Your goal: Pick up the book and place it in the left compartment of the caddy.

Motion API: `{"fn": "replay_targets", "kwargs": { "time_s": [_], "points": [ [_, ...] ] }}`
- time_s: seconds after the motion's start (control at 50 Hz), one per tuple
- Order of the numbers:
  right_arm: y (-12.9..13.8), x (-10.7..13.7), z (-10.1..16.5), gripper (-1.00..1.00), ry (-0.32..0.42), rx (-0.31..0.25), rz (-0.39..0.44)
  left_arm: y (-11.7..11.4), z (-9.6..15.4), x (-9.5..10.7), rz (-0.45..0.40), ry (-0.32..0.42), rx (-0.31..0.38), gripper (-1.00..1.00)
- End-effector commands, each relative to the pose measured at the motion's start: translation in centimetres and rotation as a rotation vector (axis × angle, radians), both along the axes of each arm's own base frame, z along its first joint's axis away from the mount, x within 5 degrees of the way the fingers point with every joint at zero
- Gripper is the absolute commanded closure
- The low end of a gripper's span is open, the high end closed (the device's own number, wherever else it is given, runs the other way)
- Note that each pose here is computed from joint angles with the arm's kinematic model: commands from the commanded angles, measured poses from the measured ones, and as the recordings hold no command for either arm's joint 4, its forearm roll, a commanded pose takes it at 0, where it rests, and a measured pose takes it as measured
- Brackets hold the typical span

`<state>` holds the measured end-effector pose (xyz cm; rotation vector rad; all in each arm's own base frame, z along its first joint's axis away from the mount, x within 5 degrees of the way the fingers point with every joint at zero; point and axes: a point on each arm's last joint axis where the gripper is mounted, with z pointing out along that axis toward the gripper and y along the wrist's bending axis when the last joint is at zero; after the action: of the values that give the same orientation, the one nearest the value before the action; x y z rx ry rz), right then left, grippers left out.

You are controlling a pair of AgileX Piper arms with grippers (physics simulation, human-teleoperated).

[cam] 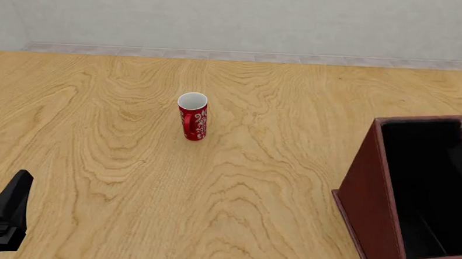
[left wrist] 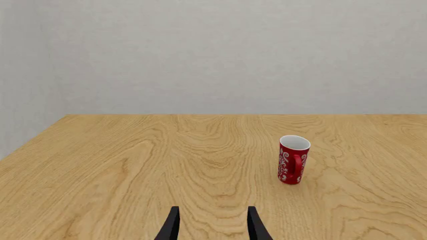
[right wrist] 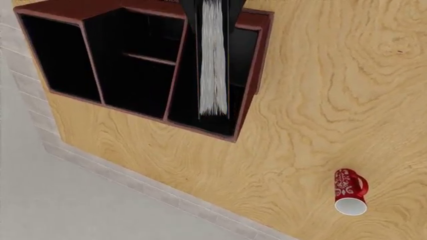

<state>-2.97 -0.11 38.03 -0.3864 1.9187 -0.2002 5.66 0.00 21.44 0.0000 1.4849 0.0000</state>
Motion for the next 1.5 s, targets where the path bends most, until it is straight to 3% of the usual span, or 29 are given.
{"fn": "replay_targets", "kwargs": {
  "time_s": [0.02, 0.26, 1.2, 1.5],
  "points": [
    [0.0, 0.3, 0.0, 1.0, -0.007, 0.014, -0.012, 0.0, 0.0, 0.0, 0.0, 0.0, 0.0, -1.0],
    [0.0, 1.3, -0.6, 1.0, -0.012, -0.002, 0.0, 0.0, 0.0, 0.0, 0.0, 0.0, 0.0, -1.0],
    [0.4, 6.2, -4.4, 1.0, 0.018, 0.051, 0.018, 0.0, 0.0, 0.0, 0.0, 0.0, 0.0, -1.0],
    [0.4, 6.8, -5.9, 1.0, 0.034, 0.058, -0.006, 0.0, 0.0, 0.0, 0.0, 0.0, 0.0, -1.0]
  ]
}}
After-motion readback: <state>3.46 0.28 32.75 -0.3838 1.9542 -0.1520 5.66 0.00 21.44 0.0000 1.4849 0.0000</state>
